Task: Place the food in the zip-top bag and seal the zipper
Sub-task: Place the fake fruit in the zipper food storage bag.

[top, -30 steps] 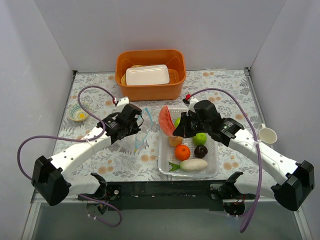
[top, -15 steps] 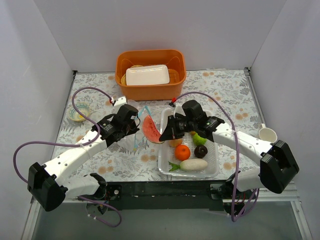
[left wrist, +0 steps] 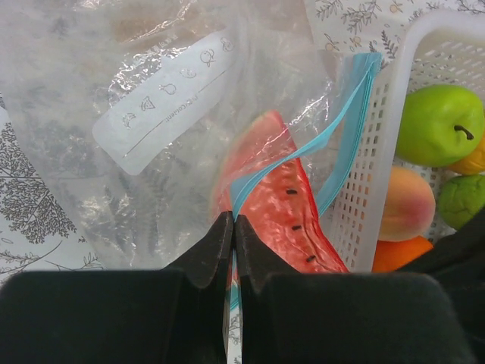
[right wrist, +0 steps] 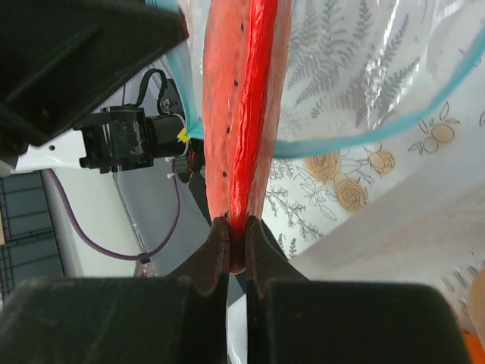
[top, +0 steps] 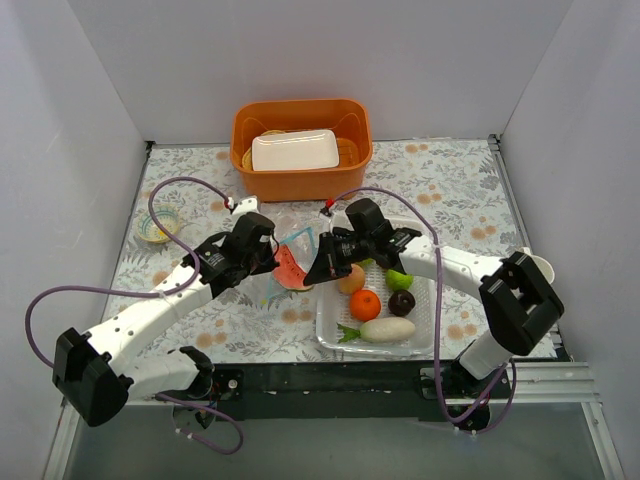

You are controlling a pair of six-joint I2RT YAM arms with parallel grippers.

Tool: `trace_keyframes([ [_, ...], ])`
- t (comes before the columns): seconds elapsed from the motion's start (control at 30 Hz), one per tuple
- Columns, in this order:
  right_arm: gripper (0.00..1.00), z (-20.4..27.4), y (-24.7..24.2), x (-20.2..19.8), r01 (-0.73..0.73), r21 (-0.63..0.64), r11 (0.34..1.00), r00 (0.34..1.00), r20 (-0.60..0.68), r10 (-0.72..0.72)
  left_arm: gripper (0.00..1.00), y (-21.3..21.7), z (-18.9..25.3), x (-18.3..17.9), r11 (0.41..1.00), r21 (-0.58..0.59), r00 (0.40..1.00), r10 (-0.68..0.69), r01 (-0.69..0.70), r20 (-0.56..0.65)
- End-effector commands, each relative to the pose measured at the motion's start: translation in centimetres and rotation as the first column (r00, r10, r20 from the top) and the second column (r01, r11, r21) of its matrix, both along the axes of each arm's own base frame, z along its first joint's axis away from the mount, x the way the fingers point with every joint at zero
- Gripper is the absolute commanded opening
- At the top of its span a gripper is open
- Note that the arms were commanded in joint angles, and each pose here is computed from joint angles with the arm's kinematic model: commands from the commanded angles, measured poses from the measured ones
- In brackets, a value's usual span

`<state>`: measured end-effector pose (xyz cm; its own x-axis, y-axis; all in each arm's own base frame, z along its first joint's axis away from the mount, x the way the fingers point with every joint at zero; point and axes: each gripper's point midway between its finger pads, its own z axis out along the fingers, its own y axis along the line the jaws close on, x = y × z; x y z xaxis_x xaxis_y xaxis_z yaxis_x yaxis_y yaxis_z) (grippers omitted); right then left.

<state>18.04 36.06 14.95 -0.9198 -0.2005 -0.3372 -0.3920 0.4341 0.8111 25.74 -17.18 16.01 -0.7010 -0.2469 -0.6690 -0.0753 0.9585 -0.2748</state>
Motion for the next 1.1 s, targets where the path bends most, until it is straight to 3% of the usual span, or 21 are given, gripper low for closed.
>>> trace_keyframes([
  [0.0, 0.01, 2.4, 1.9, 0.5, -0.067, 0.07, 0.995, 0.998, 0.018, 0.066, 0.0, -1.1, 1.9, -0.8, 0.993, -0.07, 0.994, -0.094, 0.098, 0.055],
  [0.13, 0.01, 2.2, 2.9, 1.6, -0.054, 0.06, 0.997, 0.999, 0.007, 0.054, 0.0, -1.5, 2.2, -1.5, 0.987, -0.102, 0.992, -0.119, 0.123, 0.045],
  [0.27, 0.01, 2.4, 3.9, 2.6, -0.025, 0.068, 0.997, 1.0, -0.016, 0.026, 0.0, -1.5, 2.0, -2.1, 0.986, -0.156, 0.998, -0.06, 0.058, -0.004],
  [0.53, 0.01, 3.8, 7.1, 4.7, -0.039, 0.102, 0.994, 0.999, 0.041, 0.035, 0.0, -1.9, 1.7, -2.6, 0.977, -0.215, 0.998, -0.017, 0.004, -0.06],
  [0.73, 0.04, 1.1, 8.0, 4.1, -0.085, -0.009, 0.996, 0.996, 0.024, 0.085, 0.0, -1.9, 3.5, -2.1, 0.975, -0.222, 1.0, -0.013, 0.01, -0.016],
  [1.07, 0.14, 0.8, 9.3, 2.9, -0.164, 0.039, 0.986, 0.986, 0.044, 0.162, 0.0, -0.6, 7.1, -1.3, 0.969, -0.243, 0.995, 0.059, -0.036, 0.086],
])
